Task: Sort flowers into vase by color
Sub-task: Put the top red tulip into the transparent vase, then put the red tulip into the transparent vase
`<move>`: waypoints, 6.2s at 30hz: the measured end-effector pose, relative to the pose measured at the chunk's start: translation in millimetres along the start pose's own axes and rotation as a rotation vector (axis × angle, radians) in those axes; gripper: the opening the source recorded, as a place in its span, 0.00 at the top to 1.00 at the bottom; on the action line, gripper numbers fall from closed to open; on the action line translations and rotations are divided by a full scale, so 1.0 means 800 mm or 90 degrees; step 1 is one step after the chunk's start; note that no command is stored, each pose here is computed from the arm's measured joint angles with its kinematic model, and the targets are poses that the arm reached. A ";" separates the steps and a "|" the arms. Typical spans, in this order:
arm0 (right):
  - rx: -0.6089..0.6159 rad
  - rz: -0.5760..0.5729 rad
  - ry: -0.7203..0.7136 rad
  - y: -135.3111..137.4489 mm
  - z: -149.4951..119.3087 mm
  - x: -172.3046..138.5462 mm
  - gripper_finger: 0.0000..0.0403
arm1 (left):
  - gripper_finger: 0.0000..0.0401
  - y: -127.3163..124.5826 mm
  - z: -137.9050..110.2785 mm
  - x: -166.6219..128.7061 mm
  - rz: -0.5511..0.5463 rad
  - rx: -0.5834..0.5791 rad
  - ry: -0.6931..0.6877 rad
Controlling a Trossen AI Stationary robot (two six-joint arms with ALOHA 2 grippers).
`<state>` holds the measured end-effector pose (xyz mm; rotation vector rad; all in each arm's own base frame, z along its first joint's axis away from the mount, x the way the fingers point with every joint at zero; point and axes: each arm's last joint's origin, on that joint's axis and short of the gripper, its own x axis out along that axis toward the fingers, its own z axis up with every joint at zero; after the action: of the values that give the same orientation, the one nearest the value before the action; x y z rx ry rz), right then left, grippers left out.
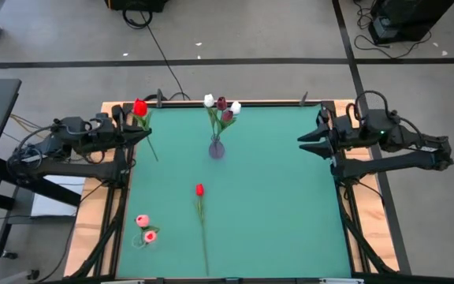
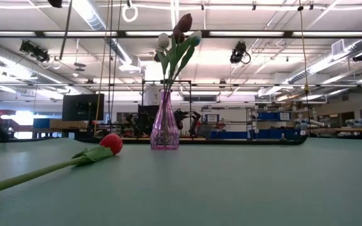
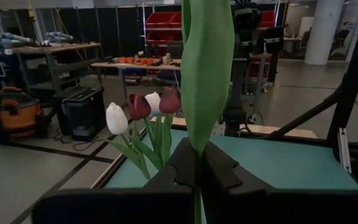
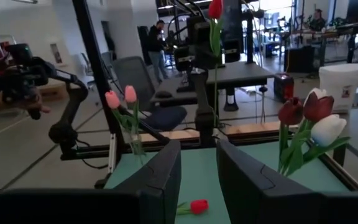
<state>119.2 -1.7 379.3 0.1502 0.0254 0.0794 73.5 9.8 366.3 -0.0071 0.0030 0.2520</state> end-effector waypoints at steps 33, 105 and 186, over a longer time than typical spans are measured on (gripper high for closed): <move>-0.012 0.019 -0.002 0.001 -0.002 -0.004 0.72 | 0.97 -0.020 0.010 -0.019 -0.418 -0.020 -0.054; -0.012 0.019 -0.003 0.001 -0.002 -0.004 0.72 | 0.96 -0.132 -0.078 -0.015 -0.842 -0.050 -0.092; 0.084 0.040 -0.262 -0.002 0.044 0.043 0.72 | 0.33 -0.123 -0.038 0.131 0.278 -0.376 0.180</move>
<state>154.6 -6.0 413.0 0.2970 -0.3853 0.1087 199.9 -59.6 336.1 -0.6349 0.2133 0.6793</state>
